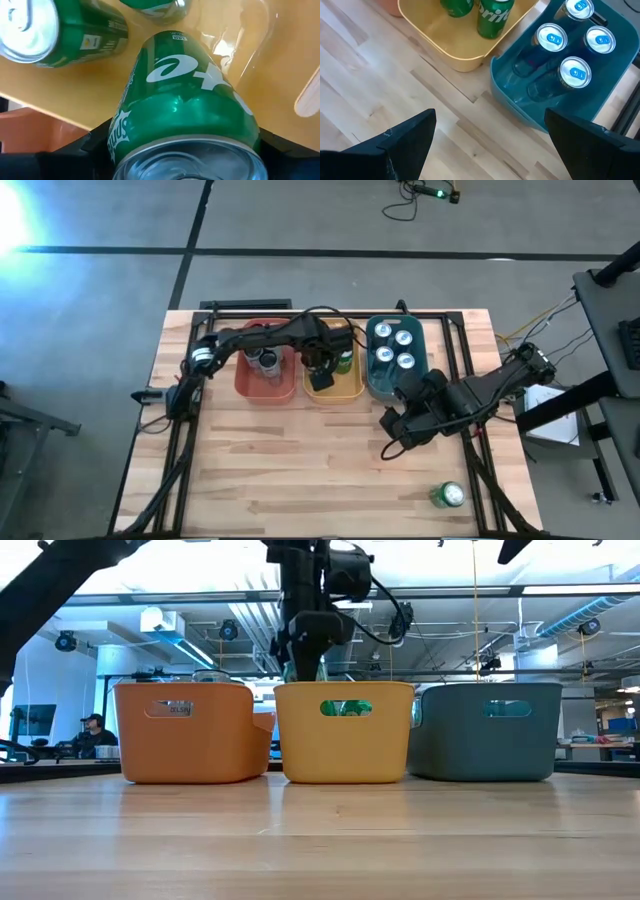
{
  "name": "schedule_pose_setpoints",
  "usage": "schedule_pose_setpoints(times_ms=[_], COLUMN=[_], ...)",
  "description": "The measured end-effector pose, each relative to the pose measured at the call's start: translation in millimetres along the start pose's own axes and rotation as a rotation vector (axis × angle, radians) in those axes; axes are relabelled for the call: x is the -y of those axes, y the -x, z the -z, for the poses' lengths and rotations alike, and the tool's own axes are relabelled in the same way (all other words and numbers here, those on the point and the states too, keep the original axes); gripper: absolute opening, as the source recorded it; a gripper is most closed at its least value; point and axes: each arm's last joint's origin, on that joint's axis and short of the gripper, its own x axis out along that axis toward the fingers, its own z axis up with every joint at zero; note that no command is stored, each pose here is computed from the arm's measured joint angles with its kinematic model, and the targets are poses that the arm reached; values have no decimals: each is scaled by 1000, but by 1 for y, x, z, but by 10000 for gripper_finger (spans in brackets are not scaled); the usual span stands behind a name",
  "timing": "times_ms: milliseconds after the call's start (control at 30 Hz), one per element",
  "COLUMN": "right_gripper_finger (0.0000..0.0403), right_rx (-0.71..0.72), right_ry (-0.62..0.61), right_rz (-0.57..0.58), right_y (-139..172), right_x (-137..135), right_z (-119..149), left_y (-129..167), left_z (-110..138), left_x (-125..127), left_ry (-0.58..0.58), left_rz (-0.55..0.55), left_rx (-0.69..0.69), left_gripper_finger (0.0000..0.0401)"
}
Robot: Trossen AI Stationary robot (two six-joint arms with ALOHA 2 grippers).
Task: Sort soda cans
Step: Put the green soda can into the yellow bin
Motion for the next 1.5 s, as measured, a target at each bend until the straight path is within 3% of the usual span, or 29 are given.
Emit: schedule_pose_setpoints(times_ms=[700,1500], right_gripper_finger=[368,368], right_rx=[23,37], right_ry=[-8,-3], right_rz=[-6,-58], right_y=[0,3], right_x=[-1,-7], right_z=[-1,1], left_y=[-30,-32], left_z=[-9,-10], left_x=[6,5], left_ry=[-18,0], left_rz=[3,-11], left_rx=[-45,-45], left_gripper_finger=[285,289])
